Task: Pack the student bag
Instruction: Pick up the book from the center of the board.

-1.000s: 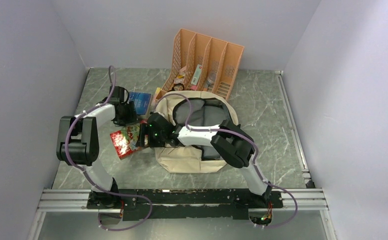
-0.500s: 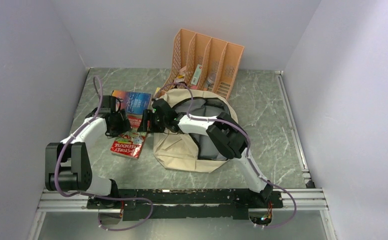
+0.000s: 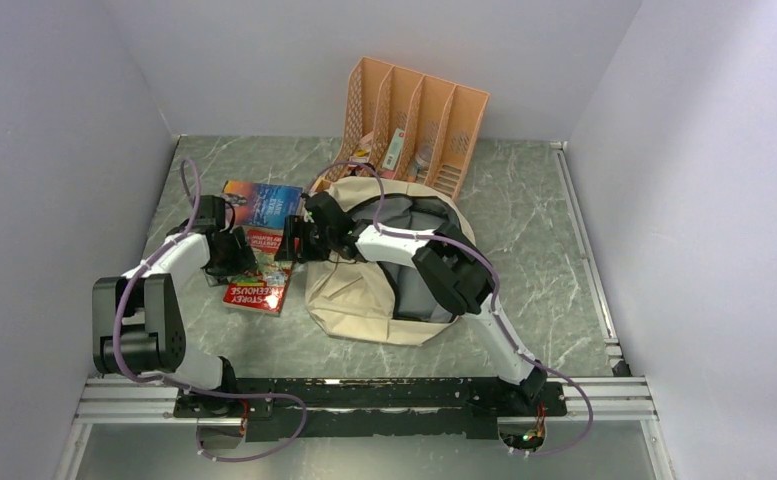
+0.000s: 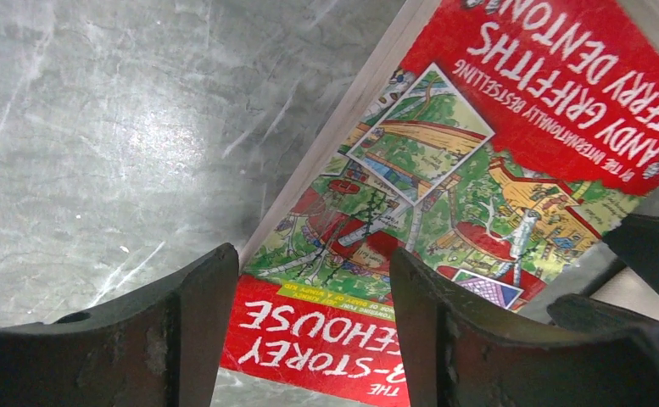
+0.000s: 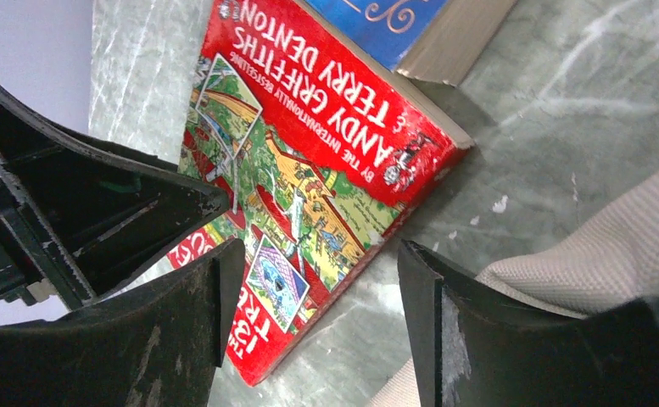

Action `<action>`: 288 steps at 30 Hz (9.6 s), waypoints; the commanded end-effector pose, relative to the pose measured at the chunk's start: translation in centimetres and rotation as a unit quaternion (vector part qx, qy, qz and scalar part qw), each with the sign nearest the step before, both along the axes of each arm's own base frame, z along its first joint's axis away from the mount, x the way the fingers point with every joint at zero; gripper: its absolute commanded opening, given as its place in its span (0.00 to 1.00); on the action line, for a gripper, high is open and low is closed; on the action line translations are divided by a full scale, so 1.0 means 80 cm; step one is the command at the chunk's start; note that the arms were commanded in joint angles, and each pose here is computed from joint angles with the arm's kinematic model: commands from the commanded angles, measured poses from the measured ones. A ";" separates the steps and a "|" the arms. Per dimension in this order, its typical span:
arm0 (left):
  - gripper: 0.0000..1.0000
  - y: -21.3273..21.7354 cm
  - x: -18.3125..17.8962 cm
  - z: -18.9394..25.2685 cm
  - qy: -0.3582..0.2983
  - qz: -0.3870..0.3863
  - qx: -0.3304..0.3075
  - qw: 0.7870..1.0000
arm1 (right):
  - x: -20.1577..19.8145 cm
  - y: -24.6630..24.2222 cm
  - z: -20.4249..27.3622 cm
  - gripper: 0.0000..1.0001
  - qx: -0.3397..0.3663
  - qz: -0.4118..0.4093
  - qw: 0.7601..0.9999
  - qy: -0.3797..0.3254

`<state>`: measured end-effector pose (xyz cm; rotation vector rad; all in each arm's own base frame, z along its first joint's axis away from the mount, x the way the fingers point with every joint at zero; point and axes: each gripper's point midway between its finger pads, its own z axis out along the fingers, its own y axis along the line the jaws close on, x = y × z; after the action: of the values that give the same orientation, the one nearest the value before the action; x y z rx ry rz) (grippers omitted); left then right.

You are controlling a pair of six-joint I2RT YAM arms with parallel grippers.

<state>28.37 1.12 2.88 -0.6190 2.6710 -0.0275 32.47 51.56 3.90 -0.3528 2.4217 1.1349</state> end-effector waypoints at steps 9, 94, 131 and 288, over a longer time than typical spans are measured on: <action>0.56 -0.003 -0.003 -0.014 0.015 -0.005 -0.013 1.000 | -0.024 -0.039 -0.025 0.75 -0.084 -0.149 0.981 0.092; 0.05 0.000 -0.030 -0.077 0.058 0.095 -0.074 0.991 | -0.017 -0.070 -0.051 0.68 -0.101 -0.204 0.970 0.083; 0.05 0.000 -0.052 -0.104 0.080 0.120 -0.092 0.985 | -0.037 0.007 -0.013 0.50 0.176 -0.128 0.955 0.203; 0.83 -0.271 0.000 0.509 -0.651 -0.435 -0.167 0.599 | -0.069 -0.479 0.429 0.00 -0.009 -0.367 0.820 -0.439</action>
<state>21.60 -22.74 46.59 0.7901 0.9192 -1.1460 22.67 20.52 40.07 -0.3404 1.3281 0.7670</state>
